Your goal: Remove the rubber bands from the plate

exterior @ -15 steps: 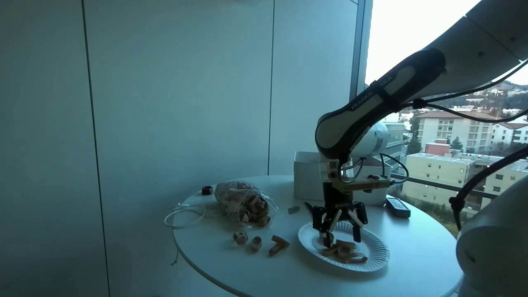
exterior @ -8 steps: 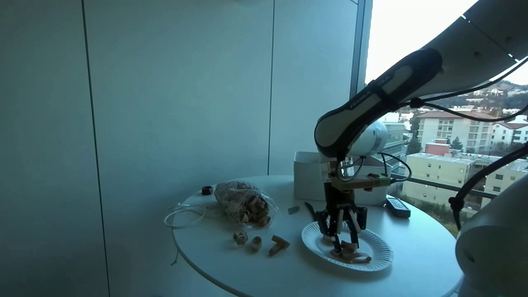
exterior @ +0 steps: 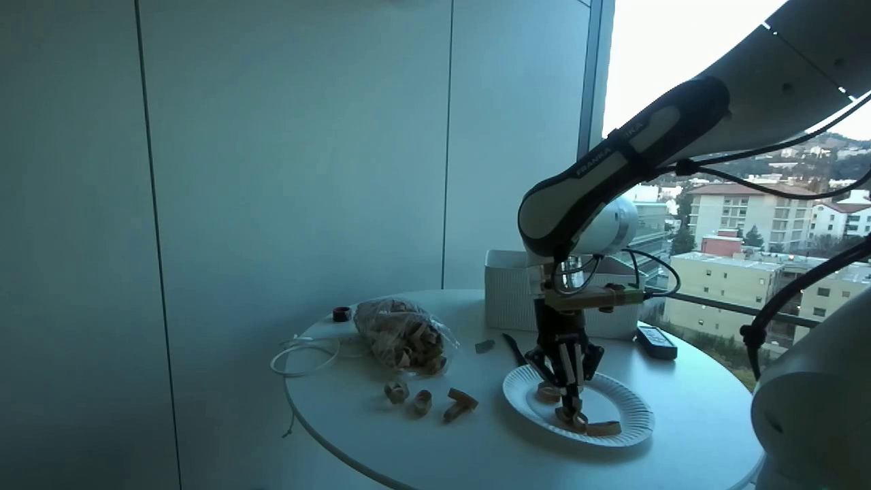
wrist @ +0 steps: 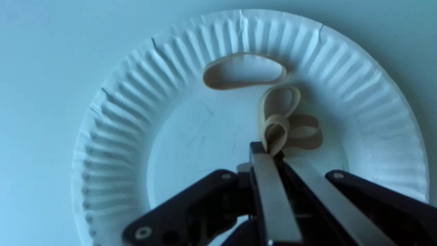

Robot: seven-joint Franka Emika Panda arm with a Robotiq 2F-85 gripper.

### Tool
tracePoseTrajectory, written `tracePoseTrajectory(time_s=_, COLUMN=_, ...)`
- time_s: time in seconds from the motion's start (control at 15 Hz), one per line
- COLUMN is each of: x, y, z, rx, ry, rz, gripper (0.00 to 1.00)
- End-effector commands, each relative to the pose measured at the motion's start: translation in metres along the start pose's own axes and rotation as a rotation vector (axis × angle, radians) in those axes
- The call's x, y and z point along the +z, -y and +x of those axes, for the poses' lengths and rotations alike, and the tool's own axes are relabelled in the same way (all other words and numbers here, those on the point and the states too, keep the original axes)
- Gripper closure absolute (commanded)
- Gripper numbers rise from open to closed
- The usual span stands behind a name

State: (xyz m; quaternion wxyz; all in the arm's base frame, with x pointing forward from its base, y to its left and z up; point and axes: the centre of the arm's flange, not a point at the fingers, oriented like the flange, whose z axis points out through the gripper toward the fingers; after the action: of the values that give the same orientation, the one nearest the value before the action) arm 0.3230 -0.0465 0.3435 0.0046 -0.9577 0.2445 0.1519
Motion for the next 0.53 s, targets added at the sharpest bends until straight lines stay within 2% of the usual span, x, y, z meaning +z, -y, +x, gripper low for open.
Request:
tracePoseTrajectory(time_s=0.0, x=0.025, y=-0.013, z=-0.038, rx=0.009, ry=-0.034, rz=0.016, gripper=0.97)
tracePoseTrajectory(time_s=0.27, x=-0.019, y=-0.001, z=-0.053, rx=-0.072, ry=-0.186, rz=0.019, gripper=0.97)
tracePoseTrajectory(time_s=0.47, x=-0.045, y=0.02, z=-0.072, rx=-0.186, ry=-0.257, rz=0.039, gripper=0.95)
